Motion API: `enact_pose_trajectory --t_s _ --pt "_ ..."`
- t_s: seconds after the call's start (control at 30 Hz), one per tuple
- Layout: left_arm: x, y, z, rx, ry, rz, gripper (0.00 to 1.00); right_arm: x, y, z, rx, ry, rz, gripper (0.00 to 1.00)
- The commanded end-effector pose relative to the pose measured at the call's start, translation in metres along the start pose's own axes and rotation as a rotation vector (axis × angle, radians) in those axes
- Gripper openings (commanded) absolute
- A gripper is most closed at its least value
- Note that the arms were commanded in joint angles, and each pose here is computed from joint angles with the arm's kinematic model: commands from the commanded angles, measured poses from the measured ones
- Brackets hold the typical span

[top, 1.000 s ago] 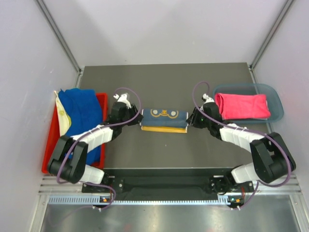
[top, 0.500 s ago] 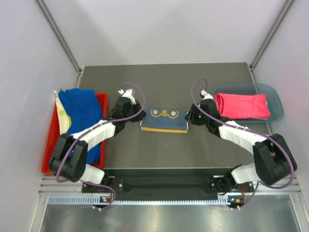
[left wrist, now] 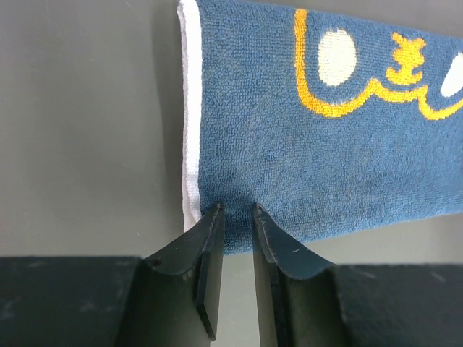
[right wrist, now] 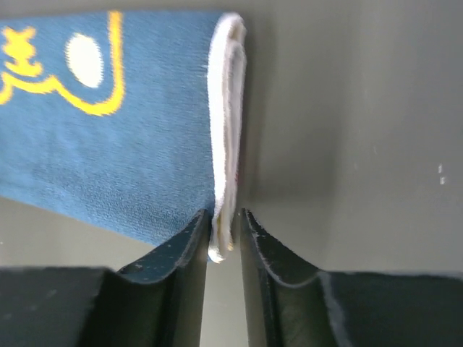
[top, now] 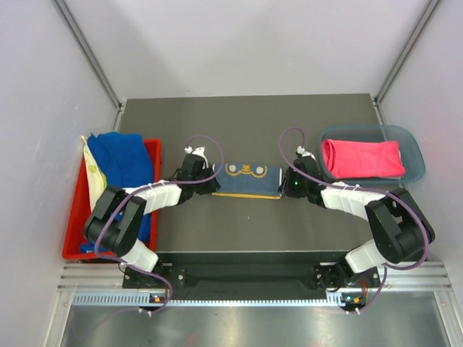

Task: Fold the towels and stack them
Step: Fold the towel

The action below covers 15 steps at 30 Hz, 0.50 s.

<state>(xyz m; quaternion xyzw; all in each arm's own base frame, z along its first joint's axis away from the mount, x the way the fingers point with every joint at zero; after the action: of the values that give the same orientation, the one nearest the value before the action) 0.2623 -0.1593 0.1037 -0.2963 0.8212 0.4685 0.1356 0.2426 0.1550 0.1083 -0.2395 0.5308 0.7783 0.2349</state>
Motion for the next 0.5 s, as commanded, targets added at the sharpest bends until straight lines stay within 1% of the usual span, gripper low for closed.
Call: enact_pose_trajectory --t_s 0.0,0.13,0.23,0.27,0.37,0.43,0.47 --pt "0.005 -0.004 0.005 -0.03 0.014 0.001 0.27 0.003 0.0 0.002 -0.01 -0.014 -0.014 0.23" --pt "0.005 -0.003 0.004 -0.037 0.013 0.003 0.27 0.009 -0.003 0.002 -0.027 -0.017 0.033 0.19" --pt "0.005 -0.002 0.004 -0.044 0.011 0.003 0.27 0.012 -0.002 0.001 -0.02 -0.016 0.049 0.14" --pt "0.006 -0.001 0.005 -0.048 0.009 0.003 0.27 0.012 -0.002 0.0 -0.017 -0.017 0.049 0.1" --pt "0.006 0.0 0.006 -0.064 0.005 0.007 0.27 0.015 -0.002 -0.001 -0.012 -0.014 0.062 0.07" --pt "0.003 0.003 0.003 -0.056 0.0 -0.002 0.28 0.015 -0.002 -0.001 -0.012 -0.008 0.071 0.08" --pt "-0.001 0.005 0.0 -0.052 -0.011 -0.008 0.28 0.014 -0.001 0.0 -0.013 -0.009 0.066 0.11"
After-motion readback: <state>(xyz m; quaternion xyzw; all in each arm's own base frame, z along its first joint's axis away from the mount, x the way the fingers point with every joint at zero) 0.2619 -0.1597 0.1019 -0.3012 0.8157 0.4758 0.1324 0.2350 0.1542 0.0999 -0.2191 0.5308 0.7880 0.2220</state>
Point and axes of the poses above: each gripper's point midway between its finger pads, its own y axis back along the fingers, its own z axis along the line the jaws close on, x = y × z, the point moved 10 cm from there along y, back along the fingers, and after that the axes turned 9 degrees about y, right-handed, at the moved point
